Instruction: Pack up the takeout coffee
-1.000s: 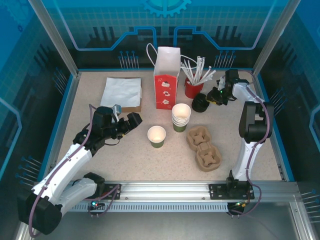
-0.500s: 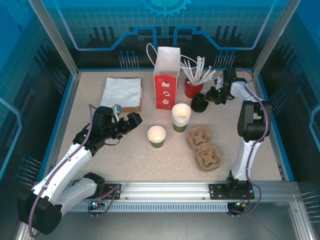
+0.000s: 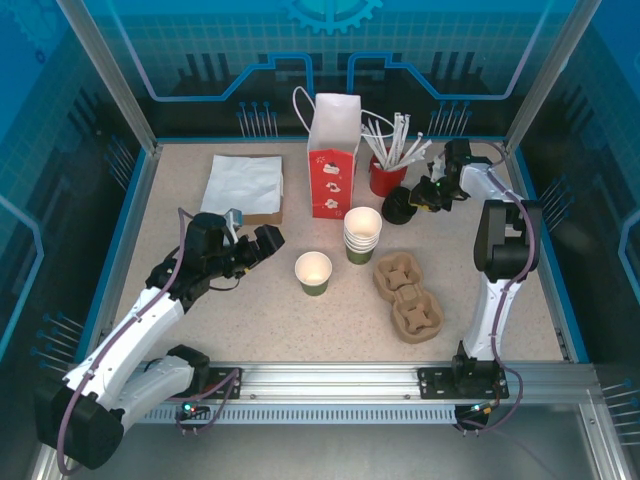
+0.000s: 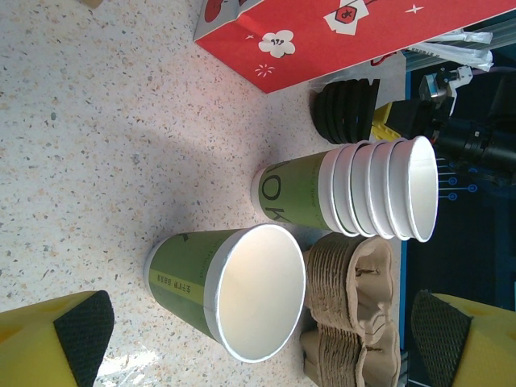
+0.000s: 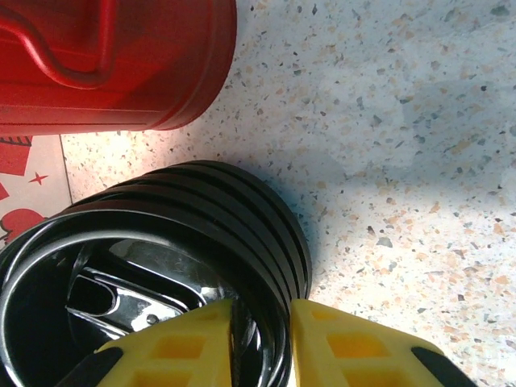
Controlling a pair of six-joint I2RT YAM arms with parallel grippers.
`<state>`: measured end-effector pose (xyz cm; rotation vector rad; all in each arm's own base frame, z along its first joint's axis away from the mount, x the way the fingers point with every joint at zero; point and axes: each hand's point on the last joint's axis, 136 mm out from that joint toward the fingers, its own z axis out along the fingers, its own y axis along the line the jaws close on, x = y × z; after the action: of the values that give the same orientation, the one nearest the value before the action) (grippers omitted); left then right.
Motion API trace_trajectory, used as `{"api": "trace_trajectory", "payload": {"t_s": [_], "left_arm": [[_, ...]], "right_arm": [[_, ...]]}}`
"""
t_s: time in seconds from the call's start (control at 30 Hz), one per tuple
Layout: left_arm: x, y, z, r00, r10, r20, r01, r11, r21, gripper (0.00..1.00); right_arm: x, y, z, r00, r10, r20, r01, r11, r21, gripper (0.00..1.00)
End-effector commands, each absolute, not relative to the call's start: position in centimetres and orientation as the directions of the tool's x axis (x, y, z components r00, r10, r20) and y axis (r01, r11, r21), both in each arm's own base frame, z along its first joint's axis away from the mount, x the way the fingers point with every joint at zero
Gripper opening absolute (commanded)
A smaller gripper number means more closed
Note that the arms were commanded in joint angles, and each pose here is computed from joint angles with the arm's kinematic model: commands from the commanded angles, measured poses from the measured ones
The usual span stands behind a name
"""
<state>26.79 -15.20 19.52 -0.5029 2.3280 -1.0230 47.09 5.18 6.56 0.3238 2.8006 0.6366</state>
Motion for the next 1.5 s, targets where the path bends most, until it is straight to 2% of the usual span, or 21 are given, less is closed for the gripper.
{"api": "trace_trajectory", "payload": {"t_s": [0.0, 0.57, 0.87, 1.17, 1.47], "left_arm": [[26.8, -15.2, 20.6, -0.777, -0.522, -0.352, -0.096, 0.651, -0.753, 0.99], [26.8, -15.2, 21.2, -0.773, -0.518, -0.367, -0.083, 0.656, -0.750, 0.99], [26.9, -15.5, 23.1, -0.766, -0.504, -0.400, -0.028, 0.647, -0.762, 0.99], [26.7, -18.1, 28.2, -0.775, -0.453, -0.441, 0.138, 0.559, -0.818, 0.98], [27.0, -23.3, 33.2, -0.800, -0.377, -0.466, 0.281, 0.451, -0.847, 0.99]], "right_arm": [[47.1, 5.9, 6.7, -0.953, 0.238, -0.188, 0.135, 0.888, 0.440, 0.24], [46.1, 5.4, 9.9, -0.938, 0.233, -0.255, 0.105, 0.897, 0.430, 0.16], [44.6, 4.3, 11.7, -0.916, 0.268, -0.299, 0.123, 0.896, 0.426, 0.16], [40.5, 3.9, 17.7, -0.850, 0.307, -0.428, 0.101, 0.893, 0.438, 0.16], [34.3, 8.7, 24.8, -0.775, 0.243, -0.584, -0.082, 0.876, 0.475, 0.16]]}}
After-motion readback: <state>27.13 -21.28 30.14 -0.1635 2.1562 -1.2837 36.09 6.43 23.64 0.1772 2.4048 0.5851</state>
